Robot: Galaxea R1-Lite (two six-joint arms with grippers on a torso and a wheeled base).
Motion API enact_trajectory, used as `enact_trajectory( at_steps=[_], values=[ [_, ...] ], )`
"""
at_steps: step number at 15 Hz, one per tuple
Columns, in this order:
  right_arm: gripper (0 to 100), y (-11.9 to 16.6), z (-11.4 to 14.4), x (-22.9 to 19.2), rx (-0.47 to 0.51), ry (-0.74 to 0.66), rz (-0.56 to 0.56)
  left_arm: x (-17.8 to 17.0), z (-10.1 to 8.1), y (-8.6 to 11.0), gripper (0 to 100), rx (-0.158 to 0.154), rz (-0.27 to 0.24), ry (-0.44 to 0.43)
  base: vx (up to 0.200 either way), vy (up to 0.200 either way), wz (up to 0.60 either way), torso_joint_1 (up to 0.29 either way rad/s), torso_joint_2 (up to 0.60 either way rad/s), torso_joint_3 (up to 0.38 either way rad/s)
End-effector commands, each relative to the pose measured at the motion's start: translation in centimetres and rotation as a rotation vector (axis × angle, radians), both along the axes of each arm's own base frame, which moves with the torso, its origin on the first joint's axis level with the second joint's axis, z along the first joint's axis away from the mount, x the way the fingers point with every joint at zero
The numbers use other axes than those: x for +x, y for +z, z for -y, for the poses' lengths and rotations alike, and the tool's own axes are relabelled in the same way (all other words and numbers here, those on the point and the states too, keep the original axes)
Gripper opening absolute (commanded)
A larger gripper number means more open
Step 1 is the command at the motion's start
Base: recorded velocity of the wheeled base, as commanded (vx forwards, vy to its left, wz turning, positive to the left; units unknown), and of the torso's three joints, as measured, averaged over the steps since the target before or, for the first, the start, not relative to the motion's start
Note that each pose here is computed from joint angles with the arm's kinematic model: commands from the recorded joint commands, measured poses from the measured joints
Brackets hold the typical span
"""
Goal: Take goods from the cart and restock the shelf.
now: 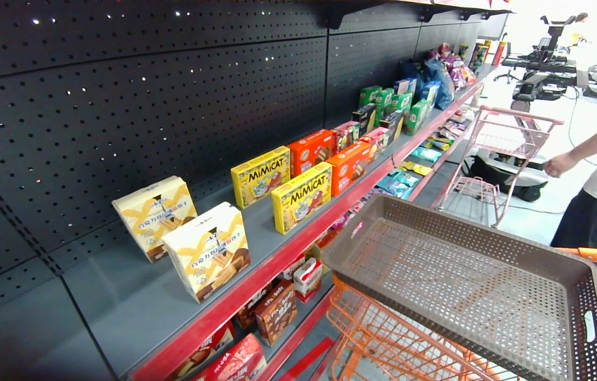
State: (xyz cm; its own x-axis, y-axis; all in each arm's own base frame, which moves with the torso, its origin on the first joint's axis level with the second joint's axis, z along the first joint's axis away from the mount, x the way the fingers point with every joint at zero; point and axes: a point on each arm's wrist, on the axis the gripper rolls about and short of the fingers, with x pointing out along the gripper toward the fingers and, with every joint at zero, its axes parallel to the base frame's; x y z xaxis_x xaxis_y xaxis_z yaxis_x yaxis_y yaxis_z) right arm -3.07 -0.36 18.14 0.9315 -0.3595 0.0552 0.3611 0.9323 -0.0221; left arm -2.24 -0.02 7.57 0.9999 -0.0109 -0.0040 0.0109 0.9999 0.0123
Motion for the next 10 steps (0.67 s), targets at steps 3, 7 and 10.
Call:
enact_trajectory(
  at_steps=[3,7,10],
  values=[
    [0,-0.47,0.08,-0.32,-0.015,0.02,0.006,0.01,0.0,0.0,100,0.0,-0.001,0.0,0.0,0.0,0.6,-0.002,0.0,0.002],
    [0,-1.06,0.1,-0.14,-0.017,0.039,-0.01,0.01,0.0,0.0,100,0.0,-0.001,0.0,0.0,0.0,0.6,0.008,0.01,0.0],
    [0,-1.21,0.14,-0.09,-0.017,0.048,-0.013,0.01,0.0,0.0,100,0.0,-0.001,0.0,0.0,0.0,0.6,0.004,0.0,0.001]
  ],
)
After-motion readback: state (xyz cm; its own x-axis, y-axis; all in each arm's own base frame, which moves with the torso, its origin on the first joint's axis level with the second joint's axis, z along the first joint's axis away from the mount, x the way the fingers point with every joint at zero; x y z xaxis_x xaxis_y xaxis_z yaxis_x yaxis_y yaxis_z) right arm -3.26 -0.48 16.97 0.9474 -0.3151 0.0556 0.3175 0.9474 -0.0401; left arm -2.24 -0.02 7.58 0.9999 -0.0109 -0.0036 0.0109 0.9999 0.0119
